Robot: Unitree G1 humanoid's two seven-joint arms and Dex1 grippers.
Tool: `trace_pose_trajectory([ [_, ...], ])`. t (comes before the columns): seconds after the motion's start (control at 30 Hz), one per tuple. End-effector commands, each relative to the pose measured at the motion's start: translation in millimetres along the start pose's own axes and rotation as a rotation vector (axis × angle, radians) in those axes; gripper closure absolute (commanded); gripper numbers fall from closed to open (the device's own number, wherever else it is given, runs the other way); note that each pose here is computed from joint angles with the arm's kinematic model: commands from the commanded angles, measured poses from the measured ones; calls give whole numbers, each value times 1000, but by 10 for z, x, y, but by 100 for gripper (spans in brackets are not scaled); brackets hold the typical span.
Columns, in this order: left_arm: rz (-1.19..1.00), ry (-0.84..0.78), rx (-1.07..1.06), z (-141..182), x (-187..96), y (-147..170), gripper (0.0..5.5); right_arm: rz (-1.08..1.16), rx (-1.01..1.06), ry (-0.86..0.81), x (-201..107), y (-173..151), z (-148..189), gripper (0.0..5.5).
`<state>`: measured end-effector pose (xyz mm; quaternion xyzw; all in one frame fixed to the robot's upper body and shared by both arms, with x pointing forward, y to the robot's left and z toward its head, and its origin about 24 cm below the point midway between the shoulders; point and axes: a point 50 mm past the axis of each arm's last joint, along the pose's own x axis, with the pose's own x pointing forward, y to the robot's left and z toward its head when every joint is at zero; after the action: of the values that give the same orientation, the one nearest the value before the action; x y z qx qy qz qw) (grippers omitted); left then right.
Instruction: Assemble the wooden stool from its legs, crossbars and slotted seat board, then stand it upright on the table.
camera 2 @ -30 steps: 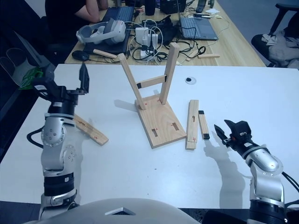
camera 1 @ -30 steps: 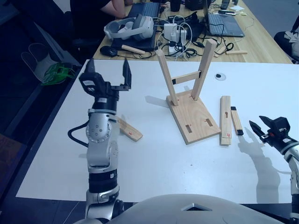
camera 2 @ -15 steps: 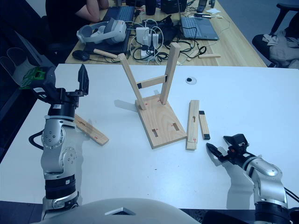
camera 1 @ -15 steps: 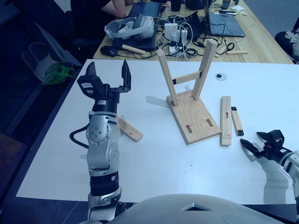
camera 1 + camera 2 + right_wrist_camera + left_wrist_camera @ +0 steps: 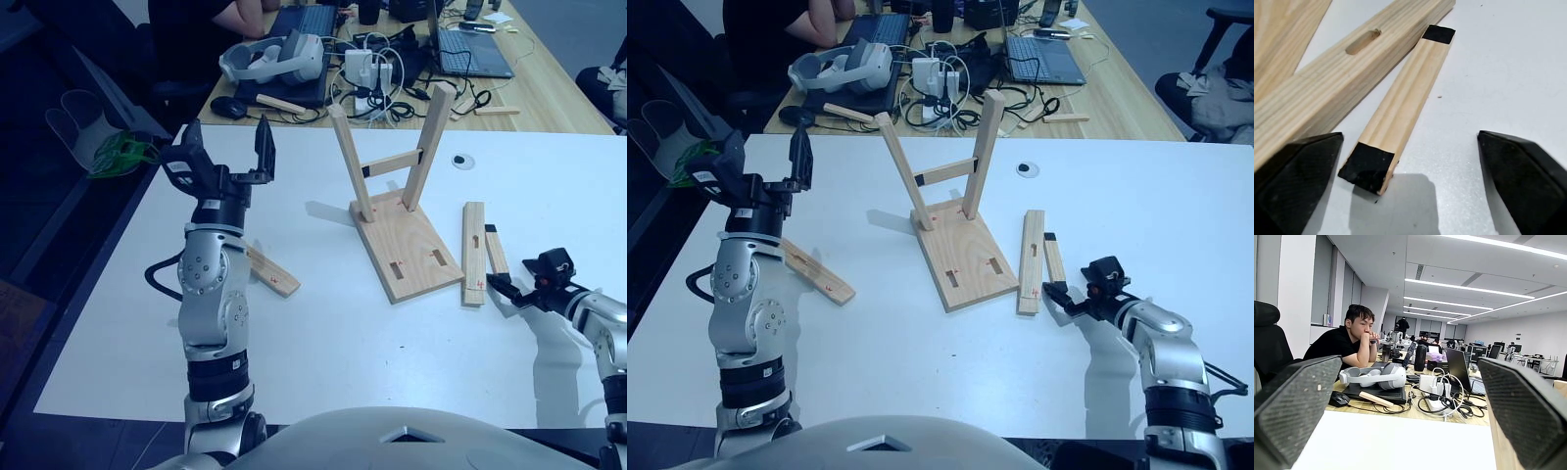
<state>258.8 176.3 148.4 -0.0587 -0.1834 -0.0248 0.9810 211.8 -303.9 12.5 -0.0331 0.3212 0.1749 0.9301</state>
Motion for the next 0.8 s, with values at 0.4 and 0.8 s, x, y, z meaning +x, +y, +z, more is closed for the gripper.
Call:
trace_pose_trajectory([
  [0.4,18,21,0,1,48,51,40,-33,245,514,-106,102,-767,323],
  [0.8,71,14,8,8,77,116,40,-78,188,155,46,-6,-336,420],
])
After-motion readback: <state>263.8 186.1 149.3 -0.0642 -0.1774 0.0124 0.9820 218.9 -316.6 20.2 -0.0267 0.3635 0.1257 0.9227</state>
